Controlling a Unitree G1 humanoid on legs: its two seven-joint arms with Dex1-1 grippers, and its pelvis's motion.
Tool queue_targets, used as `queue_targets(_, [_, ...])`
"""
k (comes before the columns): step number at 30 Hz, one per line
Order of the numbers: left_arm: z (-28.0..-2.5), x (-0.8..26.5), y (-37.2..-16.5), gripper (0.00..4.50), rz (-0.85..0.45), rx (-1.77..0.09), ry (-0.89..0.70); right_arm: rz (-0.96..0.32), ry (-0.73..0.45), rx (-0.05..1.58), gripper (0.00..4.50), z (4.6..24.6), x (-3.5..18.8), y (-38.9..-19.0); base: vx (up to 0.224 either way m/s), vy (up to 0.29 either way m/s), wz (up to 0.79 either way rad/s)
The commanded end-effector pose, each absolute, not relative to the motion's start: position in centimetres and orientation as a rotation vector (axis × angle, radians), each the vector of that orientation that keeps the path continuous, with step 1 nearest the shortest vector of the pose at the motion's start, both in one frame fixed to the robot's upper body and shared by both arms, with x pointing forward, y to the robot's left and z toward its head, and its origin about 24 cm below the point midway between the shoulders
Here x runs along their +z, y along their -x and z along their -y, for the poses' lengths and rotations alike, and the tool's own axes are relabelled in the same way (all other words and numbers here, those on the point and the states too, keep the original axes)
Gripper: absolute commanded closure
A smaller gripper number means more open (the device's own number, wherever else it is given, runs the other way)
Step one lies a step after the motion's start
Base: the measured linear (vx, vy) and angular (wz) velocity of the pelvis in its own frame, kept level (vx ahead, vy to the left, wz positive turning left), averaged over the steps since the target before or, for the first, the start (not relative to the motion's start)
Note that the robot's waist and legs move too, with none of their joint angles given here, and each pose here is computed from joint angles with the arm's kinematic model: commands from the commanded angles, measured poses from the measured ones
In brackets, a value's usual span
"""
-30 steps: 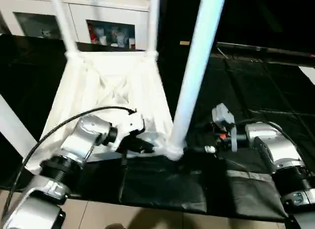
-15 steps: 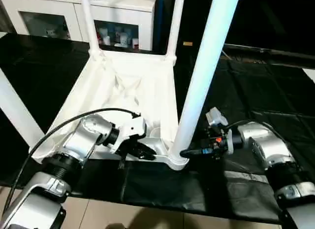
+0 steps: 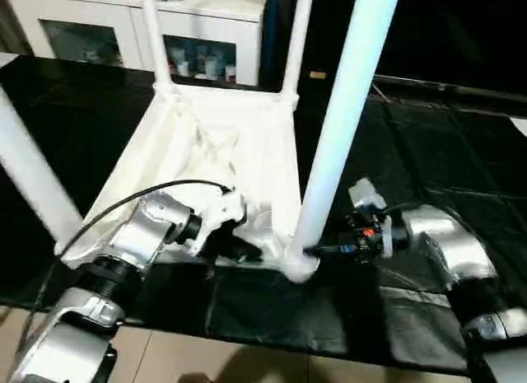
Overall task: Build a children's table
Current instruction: Rotate leg to tighten
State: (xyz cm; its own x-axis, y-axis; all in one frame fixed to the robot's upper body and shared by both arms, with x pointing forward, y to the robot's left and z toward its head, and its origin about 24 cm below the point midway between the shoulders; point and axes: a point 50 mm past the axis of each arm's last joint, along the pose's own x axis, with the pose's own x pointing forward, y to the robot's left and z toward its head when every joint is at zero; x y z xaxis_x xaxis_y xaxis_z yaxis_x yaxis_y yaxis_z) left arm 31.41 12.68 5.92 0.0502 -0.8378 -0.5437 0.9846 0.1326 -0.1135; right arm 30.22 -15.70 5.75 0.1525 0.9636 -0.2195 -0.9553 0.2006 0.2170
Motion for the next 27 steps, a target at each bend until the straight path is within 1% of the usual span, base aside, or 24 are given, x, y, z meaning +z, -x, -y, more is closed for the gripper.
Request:
queue_targets(1, [-11.5, 7.0, -32.4, 4.5, -0.476, -1.322, -0.3, -0.301, -0.057, 1.438, 2.55, 13.5, 6.0, -29.9, 0.0, 0.0, 0.0])
queue_targets(3, [-9.8, 7.3, -32.8, 4.5, -0.441, -1.214, -0.223, -0.327, -0.088, 1.258, 2.57, 11.7, 5.2, -30.1, 0.0, 0.0, 0.0])
queue_targets(4, [-9.2, 7.5, -32.9, 4.5, -0.433, -1.184, -0.203, -0.335, -0.09, 1.212, 2.57, 11.1, 5.0, -30.1, 0.0, 0.0, 0.0])
queue_targets(5, [-9.2, 7.5, -32.9, 4.5, -0.432, -1.181, -0.201, -0.336, -0.09, 1.207, 2.57, 11.0, 4.9, -30.2, 0.0, 0.0, 0.0])
queue_targets(8, [-7.5, 7.7, -33.2, 4.5, -0.406, -1.098, -0.165, -0.376, -0.096, 1.062, 2.57, 9.4, 4.5, -30.7, 0.0, 0.0, 0.0])
queue_targets(11, [-5.0, 8.0, -33.4, 4.5, -0.375, -1.019, -0.137, -0.428, -0.092, 0.856, 2.59, 7.7, 4.5, -31.8, 0.0, 0.0, 0.0])
queue_targets(14, [-4.4, 8.0, -33.4, 4.5, -0.371, -1.005, -0.151, -0.433, -0.085, 0.828, 2.59, 7.2, 4.7, -32.0, 0.0, 0.0, 0.0])
queue_targets(16, [-4.1, 8.1, -33.2, 4.5, -0.373, -1.003, -0.155, -0.414, -0.058, 0.836, 2.59, 6.8, 5.0, -31.9, 0.0, 0.0, 0.0])
queue_targets(18, [-4.3, 8.2, -33.2, 4.5, -0.374, -0.995, -0.156, -0.401, -0.071, 0.855, 1.91, 6.5, 5.3, -31.6, 0.0, 0.0, 0.0])
queue_targets(20, [-4.7, 8.3, -33.3, 4.5, -0.375, -0.986, -0.16, -0.382, -0.076, 0.872, 1.85, 6.5, 5.5, -31.4, 0.0, 0.0, 0.0])
queue_targets(21, [-4.9, 8.3, -33.3, 4.5, -0.375, -0.983, -0.162, -0.374, -0.075, 0.879, 1.7, 6.5, 5.5, -31.4, 0.0, 0.0, 0.0])
queue_targets(23, [-5.6, 8.2, -33.3, 4.5, -0.376, -0.988, -0.179, -0.353, -0.072, 0.899, 1.45, 7.0, 5.7, -31.2, 0.0, 0.0, 0.0])
queue_targets(25, [-6.5, 8.3, -33.3, 4.5, -0.349, -1.017, -0.23, -0.337, -0.07, 0.918, 1.34, 8.3, 5.7, -31.1, 0.0, 0.0, 0.0])
queue_targets(27, [-6.7, 8.2, -33.2, 4.5, -0.348, -1.021, -0.238, -0.339, -0.068, 0.917, 1.08, 8.6, 5.6, -31.1, 0.0, 0.0, 0.0])
